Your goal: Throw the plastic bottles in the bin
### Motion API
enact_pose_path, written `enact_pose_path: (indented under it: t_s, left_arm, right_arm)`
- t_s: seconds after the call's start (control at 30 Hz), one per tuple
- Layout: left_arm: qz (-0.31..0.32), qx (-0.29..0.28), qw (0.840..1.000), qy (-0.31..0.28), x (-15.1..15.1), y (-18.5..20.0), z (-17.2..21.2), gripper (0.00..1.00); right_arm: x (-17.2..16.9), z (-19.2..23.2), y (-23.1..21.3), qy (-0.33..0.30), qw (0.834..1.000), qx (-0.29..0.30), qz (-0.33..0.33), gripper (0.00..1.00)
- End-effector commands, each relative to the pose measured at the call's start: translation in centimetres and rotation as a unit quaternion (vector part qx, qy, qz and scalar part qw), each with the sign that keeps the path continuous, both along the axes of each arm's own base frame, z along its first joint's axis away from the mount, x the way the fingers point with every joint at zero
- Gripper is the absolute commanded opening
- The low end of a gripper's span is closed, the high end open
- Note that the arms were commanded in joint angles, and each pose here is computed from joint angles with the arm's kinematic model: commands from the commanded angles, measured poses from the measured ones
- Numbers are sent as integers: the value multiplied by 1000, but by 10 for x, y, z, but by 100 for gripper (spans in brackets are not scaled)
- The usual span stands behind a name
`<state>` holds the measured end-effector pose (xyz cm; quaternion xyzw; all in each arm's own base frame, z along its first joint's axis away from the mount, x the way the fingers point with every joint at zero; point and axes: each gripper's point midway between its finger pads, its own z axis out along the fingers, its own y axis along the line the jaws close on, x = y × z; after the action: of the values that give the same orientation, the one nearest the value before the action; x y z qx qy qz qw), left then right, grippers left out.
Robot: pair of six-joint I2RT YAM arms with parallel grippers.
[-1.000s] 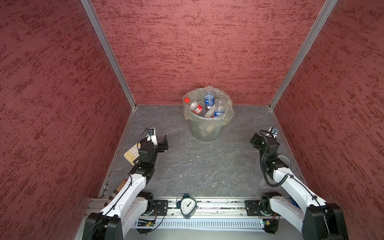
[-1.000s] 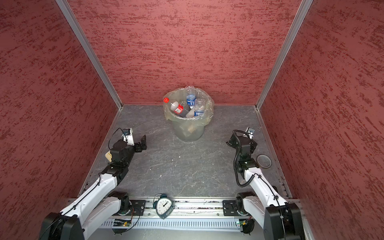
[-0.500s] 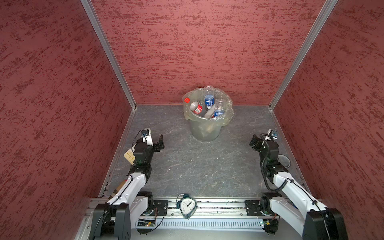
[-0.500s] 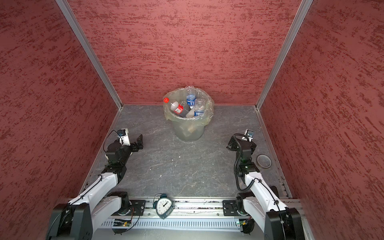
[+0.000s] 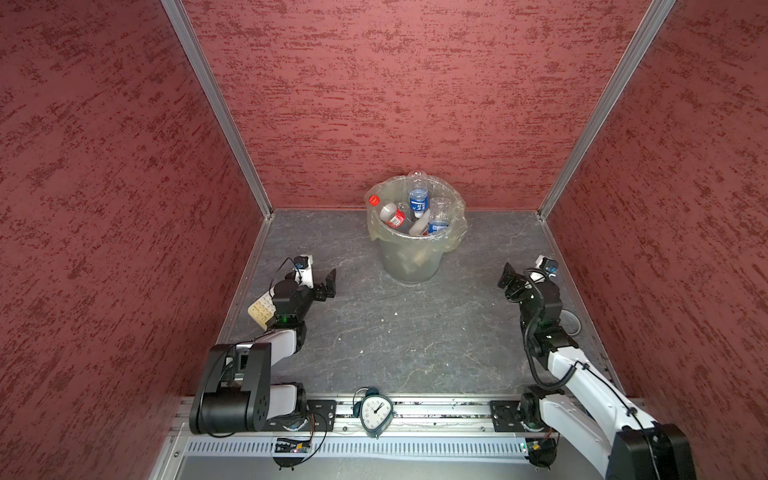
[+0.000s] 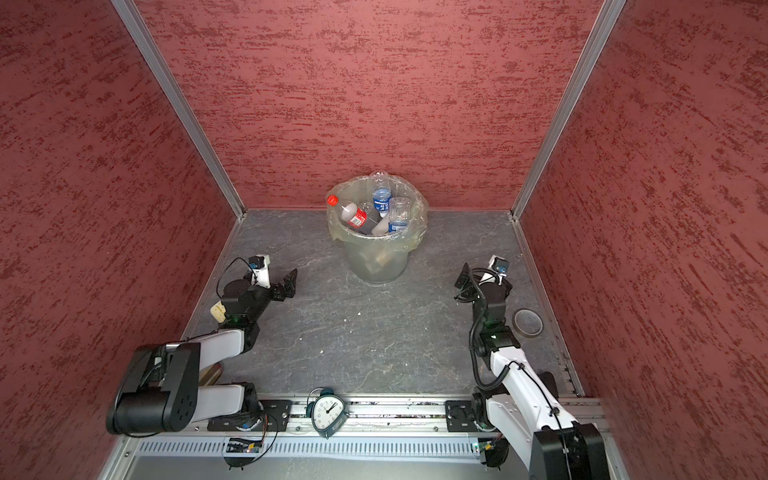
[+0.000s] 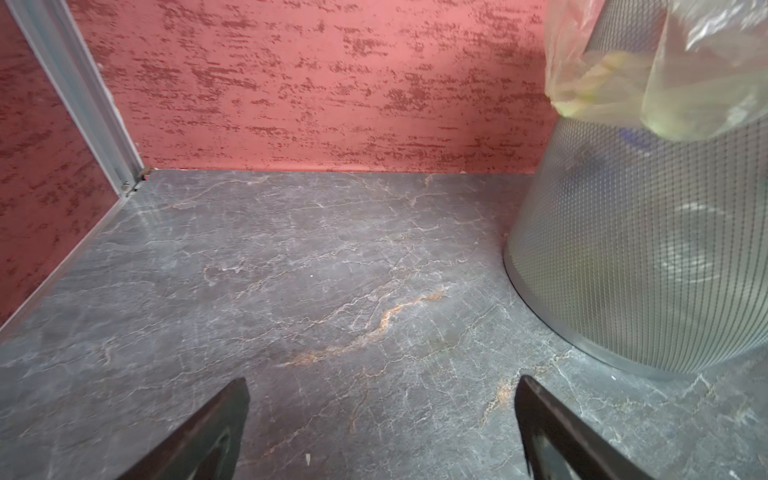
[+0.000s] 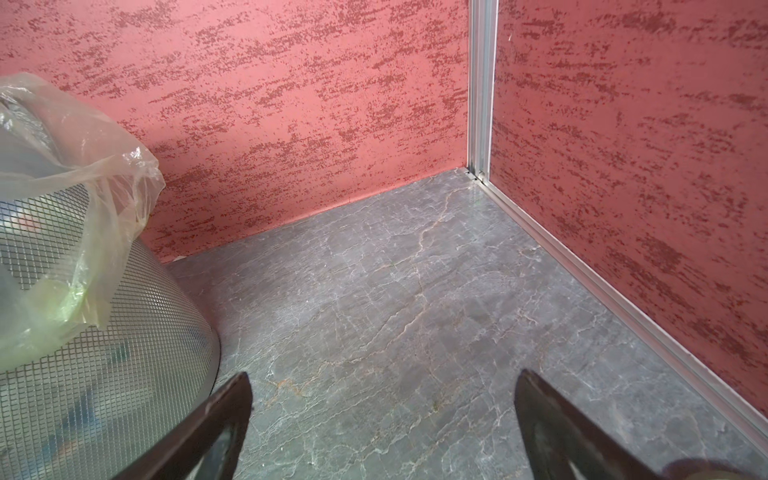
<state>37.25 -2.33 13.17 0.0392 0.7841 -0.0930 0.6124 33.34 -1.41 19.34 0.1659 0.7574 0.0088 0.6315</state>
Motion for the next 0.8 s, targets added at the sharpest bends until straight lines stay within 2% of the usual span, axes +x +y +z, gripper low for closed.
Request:
enact_pose_path:
  t_s: [0.0, 0.4, 0.5, 0.53, 0.77]
  left_arm:
    - [-30, 8, 999, -22, 8, -7, 4, 100]
    - [-5, 2, 1000, 16, 26, 4, -12, 99]
    - [0, -5, 1000, -1, 23, 7, -14, 99]
    - [-3, -4, 1000, 11, 23, 6, -18, 99]
    - [-3, -6, 1000, 3, 23, 6, -16, 99]
  right_arm:
    - [2, 5, -5, -20, 1000, -17, -11, 99]
    - [28, -6, 6, -5, 997, -73, 25, 98]
    - [37, -12, 18, -1, 995, -85, 61, 98]
    - [38, -15, 18, 2, 994, -87, 62, 99]
    - [40, -28, 19, 2, 990, -123, 69, 98]
